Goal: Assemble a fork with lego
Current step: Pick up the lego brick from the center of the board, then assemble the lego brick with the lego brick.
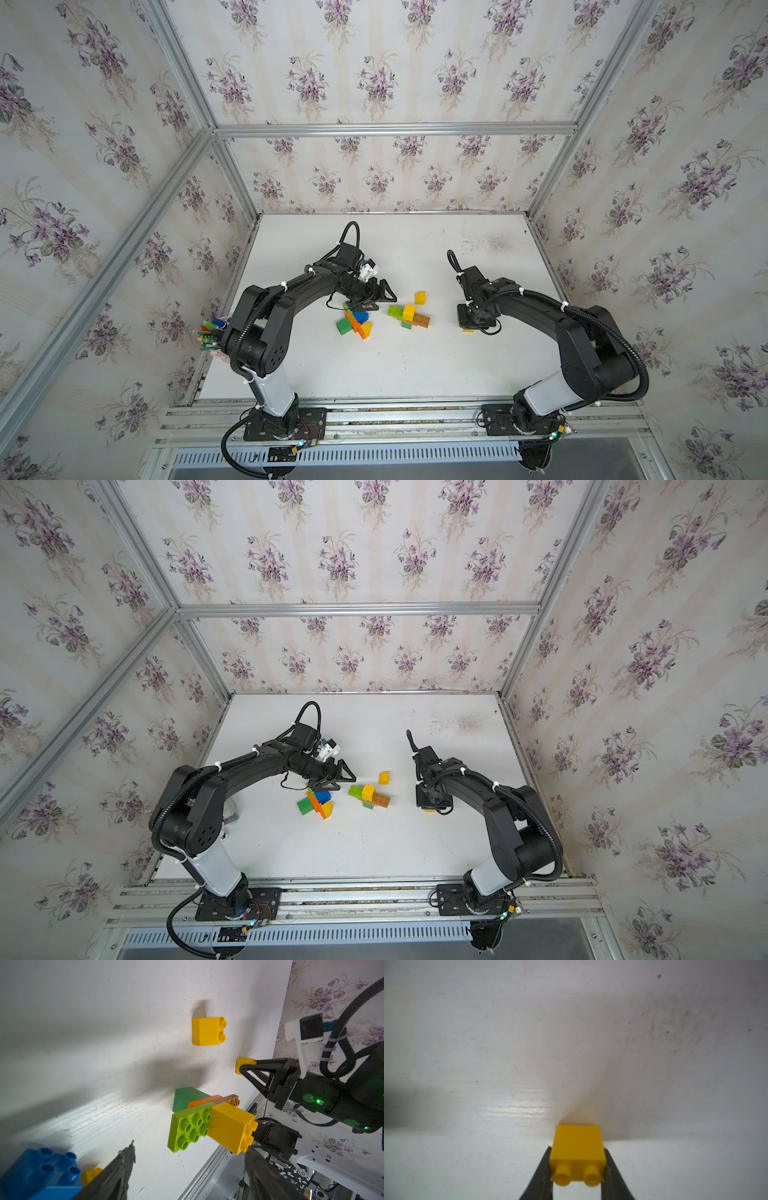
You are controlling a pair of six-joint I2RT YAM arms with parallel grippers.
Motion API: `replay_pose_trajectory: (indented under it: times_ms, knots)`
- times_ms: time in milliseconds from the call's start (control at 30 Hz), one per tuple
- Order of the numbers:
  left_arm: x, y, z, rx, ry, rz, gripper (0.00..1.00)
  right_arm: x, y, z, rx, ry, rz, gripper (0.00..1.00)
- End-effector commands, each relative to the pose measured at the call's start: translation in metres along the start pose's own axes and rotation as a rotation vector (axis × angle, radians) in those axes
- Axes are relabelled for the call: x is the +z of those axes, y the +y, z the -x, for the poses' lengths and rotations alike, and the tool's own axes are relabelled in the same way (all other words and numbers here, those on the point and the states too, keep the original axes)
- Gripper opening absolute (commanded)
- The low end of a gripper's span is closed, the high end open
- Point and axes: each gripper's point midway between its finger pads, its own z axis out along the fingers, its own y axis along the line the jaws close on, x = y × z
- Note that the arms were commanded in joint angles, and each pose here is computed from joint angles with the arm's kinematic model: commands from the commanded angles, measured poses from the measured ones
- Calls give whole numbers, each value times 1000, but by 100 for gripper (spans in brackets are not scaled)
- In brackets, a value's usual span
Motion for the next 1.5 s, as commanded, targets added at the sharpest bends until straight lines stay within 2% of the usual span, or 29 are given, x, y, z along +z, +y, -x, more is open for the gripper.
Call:
replay_pose_trajectory:
  times_ms: [0,267,400,500,600,833,1033,1300,1467]
  knots:
    - [3,1,-6,-20,22,-4,84,-13,13,9,-25,-32,65,22]
    - [12,0,-9,-46,33,-31,75,-56,40,40,-175,-140,128,17]
    - [16,2,-11,-61,37,-35,72,-84,64,54,-311,-267,251,15]
    - [19,2,-13,-68,39,-42,71,-101,74,51,-420,-350,316,15]
    - [23,0,-13,-70,41,-54,71,-110,75,52,-459,-382,326,15]
    - [34,-6,-17,-65,64,-73,70,-117,101,34,-630,-317,393,18]
    - [38,-1,-21,-76,71,-58,65,-109,115,19,-690,-238,490,12]
    - [41,0,-19,-85,66,-63,61,-99,120,16,-751,-223,490,10]
    - [44,3,-21,-96,67,-60,59,-97,130,3,-887,-207,476,10]
